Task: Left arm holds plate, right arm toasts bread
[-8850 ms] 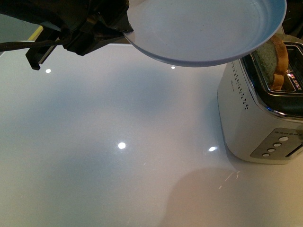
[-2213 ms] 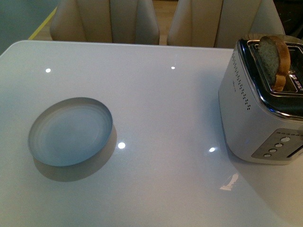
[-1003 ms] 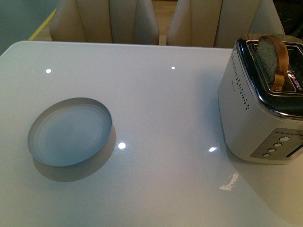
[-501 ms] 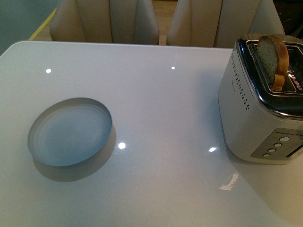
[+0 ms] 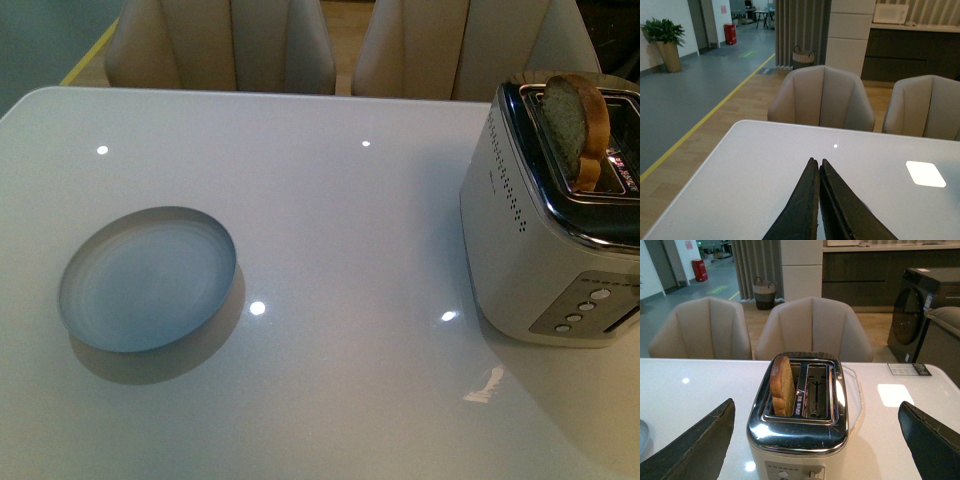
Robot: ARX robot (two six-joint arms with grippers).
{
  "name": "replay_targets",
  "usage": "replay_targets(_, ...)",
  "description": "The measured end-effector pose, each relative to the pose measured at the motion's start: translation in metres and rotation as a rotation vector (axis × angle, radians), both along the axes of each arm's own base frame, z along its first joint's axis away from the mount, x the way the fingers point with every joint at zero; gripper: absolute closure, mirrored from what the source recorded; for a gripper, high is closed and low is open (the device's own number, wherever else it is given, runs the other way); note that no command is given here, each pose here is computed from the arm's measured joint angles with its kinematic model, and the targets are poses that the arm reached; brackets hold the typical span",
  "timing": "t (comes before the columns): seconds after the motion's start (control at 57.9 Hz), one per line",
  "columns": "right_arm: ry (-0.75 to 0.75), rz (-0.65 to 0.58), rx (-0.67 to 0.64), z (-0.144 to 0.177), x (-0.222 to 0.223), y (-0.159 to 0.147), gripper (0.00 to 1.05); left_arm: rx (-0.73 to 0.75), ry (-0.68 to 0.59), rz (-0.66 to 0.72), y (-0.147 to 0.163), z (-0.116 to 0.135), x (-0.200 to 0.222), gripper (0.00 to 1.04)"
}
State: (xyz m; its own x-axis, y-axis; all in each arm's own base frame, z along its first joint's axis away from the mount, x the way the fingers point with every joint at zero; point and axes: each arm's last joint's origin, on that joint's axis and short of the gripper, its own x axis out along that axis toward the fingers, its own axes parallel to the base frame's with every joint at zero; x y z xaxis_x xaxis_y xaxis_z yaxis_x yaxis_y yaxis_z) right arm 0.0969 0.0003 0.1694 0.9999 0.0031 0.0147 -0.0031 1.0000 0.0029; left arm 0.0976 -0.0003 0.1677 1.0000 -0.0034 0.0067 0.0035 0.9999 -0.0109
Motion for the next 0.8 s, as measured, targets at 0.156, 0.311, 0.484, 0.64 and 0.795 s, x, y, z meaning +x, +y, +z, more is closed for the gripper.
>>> replay_targets(0.156,0.000,0.000,0.000,0.0000,0.0000,0.0000,0.09,0.000,-0.002,0.000,0.0000,0.0001,-0.0003,1.02)
replay_targets(0.311,0.000,0.000,0.000,0.0000,0.0000,0.0000,0.09,0.000,-0.002,0.000,0.0000,0.0001,-0.0003,1.02)
replay_targets(0.484,0.000,0.000,0.000,0.0000,0.0000,0.0000,0.09,0.000,-0.002,0.000,0.0000,0.0001,-0.0003,0.79)
replay_targets(0.64,0.000,0.000,0.000,0.0000,0.0000,0.0000,0.09,0.000,-0.002,0.000,0.0000,0.0001,-0.0003,0.52)
replay_targets(0.795,0.000,0.000,0.000,0.0000,0.0000,0.0000,0.09,0.000,-0.002,0.000,0.0000,0.0001,-0.0003,0.24)
